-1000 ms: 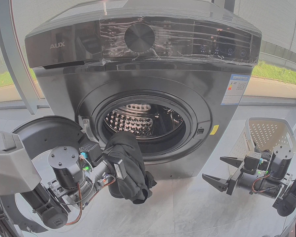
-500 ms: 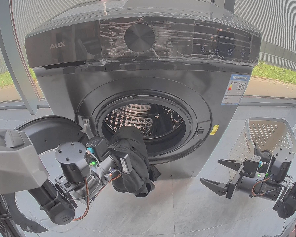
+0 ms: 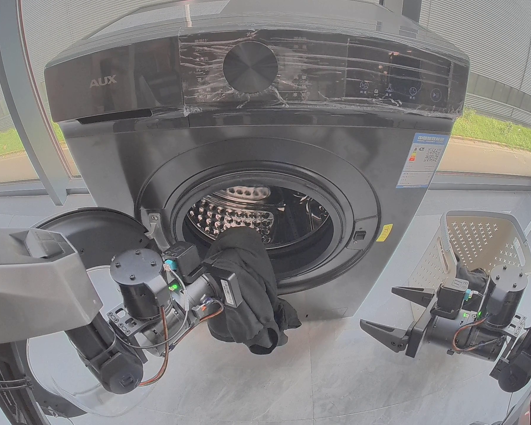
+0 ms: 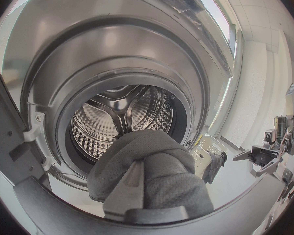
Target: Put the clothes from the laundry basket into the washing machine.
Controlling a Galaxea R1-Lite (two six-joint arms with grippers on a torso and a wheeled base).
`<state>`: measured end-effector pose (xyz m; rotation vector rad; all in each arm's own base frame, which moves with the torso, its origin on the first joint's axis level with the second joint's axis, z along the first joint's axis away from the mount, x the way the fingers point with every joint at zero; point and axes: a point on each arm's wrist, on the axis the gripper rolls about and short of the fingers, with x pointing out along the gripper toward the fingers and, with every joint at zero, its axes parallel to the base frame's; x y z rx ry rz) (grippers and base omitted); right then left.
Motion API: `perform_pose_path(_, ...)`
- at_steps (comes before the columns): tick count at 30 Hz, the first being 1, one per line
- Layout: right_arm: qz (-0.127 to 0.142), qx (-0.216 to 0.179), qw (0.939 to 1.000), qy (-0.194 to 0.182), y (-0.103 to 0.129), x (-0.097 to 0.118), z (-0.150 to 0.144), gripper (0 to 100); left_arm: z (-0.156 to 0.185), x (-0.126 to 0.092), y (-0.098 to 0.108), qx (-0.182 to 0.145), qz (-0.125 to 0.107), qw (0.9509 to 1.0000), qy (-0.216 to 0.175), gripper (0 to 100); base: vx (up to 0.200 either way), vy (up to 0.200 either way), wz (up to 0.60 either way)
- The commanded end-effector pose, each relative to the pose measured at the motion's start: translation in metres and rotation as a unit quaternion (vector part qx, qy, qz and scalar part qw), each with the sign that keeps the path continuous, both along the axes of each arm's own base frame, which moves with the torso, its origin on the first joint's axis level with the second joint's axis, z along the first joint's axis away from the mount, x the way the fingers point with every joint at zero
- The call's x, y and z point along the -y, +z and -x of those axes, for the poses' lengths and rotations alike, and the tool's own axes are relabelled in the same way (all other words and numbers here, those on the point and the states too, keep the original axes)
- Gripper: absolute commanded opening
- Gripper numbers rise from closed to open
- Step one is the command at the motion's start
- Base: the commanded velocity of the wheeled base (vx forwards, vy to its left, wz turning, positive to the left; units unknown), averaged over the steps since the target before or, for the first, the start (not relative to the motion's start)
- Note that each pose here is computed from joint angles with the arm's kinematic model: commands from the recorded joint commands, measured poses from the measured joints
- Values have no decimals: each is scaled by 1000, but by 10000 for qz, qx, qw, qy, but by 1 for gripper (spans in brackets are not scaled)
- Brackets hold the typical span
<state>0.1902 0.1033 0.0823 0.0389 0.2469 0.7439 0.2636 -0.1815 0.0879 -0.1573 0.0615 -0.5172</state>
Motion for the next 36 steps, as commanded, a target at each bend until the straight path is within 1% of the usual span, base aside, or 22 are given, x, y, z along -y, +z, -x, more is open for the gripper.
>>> perform_pose_path(1, 12, -30, 10000, 17, -1, 0, 2, 100, -9, 5, -9, -119, 91, 9999, 34, 0, 0, 0, 0)
perform_pose_path(4, 13, -30, 10000, 71, -1, -2, 3, 100, -9, 5, -9, -141, 131, 9998, 35, 0, 0, 0, 0)
perform_pose_path(15, 6, -16, 10000, 79, 0, -2, 3, 100, -11, 6, -14, -195, 85, 9998, 29, 0, 0, 0, 0)
perform_pose_path(18, 15, -18, 10000, 96, -1, -3, 2, 100, -15, 7, -9, -78, 175, 9998, 57, 0, 0, 0, 0)
perform_pose_path(22, 32, -32, 9999, 166, -2, -6, 5, 100, -19, 9, -7, -34, 252, 9997, 63, 0, 0, 0, 0)
perform_pose_path(24, 41, -33, 9999, 160, -2, -5, 5, 100, -22, 12, -8, -48, 308, 9995, 63, 0, 0, 0, 0)
perform_pose_path(28, 25, -18, 9999, 105, -1, -3, 3, 100, -27, 16, -7, 30, 371, 9993, 61, 0, 0, 0, 0)
perform_pose_path(32, 45, -40, 9999, 137, -2, -5, 4, 100, -47, 27, -8, 219, 520, 9984, 84, 0, 0, 0, 0)
perform_pose_path(35, 36, -39, 9999, 128, -2, -5, 3, 100, -63, 28, -15, 293, 519, 9980, 191, 0, 0, 0, 0)
perform_pose_path(36, 32, -32, 9999, 113, -2, -4, 3, 100, -71, 30, -23, 277, 487, 9982, 230, 0, 0, 0, 0)
